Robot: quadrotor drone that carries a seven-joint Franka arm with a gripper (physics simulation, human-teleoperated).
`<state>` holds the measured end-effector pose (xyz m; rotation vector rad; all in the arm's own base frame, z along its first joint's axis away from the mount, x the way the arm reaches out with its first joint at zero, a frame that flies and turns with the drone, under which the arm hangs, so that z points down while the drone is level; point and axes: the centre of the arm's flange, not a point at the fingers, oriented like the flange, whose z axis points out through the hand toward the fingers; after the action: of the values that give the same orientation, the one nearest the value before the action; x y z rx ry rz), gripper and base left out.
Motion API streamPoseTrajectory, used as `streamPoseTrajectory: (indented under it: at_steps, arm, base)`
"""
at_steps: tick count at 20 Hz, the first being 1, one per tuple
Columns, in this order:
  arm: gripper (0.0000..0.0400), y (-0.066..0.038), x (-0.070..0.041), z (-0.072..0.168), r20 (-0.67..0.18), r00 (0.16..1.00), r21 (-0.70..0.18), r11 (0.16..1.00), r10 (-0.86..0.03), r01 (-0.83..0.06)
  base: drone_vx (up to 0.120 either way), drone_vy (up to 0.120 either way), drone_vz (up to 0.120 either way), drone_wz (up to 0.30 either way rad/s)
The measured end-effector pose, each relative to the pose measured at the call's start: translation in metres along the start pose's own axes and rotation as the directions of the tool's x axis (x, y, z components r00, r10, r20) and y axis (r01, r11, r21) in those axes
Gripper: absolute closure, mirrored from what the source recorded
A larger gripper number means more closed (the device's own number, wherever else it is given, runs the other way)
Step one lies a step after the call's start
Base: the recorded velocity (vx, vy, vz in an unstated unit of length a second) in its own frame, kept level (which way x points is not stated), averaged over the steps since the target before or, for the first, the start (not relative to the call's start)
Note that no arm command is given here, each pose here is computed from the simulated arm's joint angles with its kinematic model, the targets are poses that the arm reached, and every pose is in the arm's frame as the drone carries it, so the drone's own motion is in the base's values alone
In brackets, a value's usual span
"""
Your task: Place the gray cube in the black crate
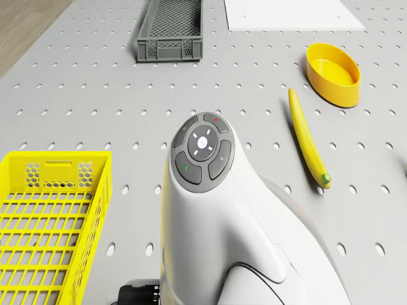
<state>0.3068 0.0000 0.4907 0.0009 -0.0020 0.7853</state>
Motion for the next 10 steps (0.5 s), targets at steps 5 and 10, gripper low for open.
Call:
streamPoseTrajectory:
  at_steps: [5,10]
  arm:
    - [0.0,0.0,0.0,0.0,0.0,1.0,0.0,1.0,0.0,0.0]
    - [0.0,0.0,0.0,0.0,0.0,1.0,0.0,1.0,0.0,0.0]
  base:
    - [0.12,0.0,-0.008,0.0]
    - [0.12,-0.04,-0.024,0.0]
